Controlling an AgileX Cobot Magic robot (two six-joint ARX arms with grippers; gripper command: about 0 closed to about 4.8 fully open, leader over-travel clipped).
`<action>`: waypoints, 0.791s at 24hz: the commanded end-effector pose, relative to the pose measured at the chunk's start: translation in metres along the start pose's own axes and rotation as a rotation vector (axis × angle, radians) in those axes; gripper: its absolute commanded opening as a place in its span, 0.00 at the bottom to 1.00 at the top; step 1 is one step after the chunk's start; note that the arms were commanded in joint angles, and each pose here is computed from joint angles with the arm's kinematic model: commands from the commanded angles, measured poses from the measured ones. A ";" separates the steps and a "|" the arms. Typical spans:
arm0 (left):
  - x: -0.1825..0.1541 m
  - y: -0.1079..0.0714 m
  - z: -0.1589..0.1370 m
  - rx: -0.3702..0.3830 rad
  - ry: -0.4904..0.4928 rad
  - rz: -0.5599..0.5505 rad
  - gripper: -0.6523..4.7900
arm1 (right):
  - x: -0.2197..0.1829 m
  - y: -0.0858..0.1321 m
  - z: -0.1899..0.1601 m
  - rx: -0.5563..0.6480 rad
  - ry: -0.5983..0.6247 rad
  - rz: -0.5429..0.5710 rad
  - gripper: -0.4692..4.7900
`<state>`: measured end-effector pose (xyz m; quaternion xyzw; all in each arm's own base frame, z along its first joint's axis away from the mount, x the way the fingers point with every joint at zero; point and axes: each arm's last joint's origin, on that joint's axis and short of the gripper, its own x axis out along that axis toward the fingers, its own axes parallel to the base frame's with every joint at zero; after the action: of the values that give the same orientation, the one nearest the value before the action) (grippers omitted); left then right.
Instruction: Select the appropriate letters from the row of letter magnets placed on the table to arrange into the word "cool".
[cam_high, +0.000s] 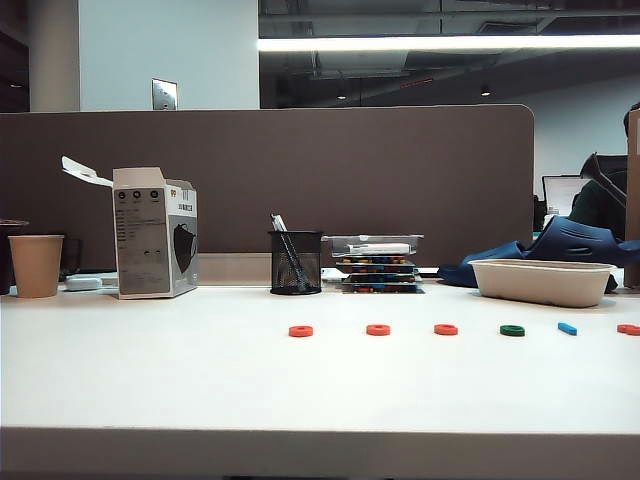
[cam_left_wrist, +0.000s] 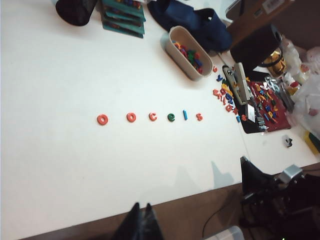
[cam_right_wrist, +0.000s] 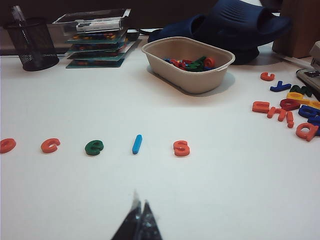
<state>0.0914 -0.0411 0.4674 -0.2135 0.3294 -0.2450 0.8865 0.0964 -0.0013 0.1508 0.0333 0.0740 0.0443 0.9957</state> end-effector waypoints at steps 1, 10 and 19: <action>0.008 -0.003 0.005 -0.001 0.000 -0.012 0.11 | 0.000 0.000 0.000 -0.001 -0.011 -0.004 0.08; 0.053 -0.037 -0.002 0.102 0.053 0.050 0.11 | 0.000 -0.001 0.000 0.001 -0.011 -0.021 0.08; 0.093 -0.065 -0.017 0.144 0.093 0.117 0.11 | 0.000 0.000 0.001 0.001 -0.019 -0.012 0.08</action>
<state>0.1229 -0.1528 0.4423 -0.1083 0.3778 -0.2378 0.8883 0.0964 -0.0018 0.1507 0.0339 0.0741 0.0351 0.9961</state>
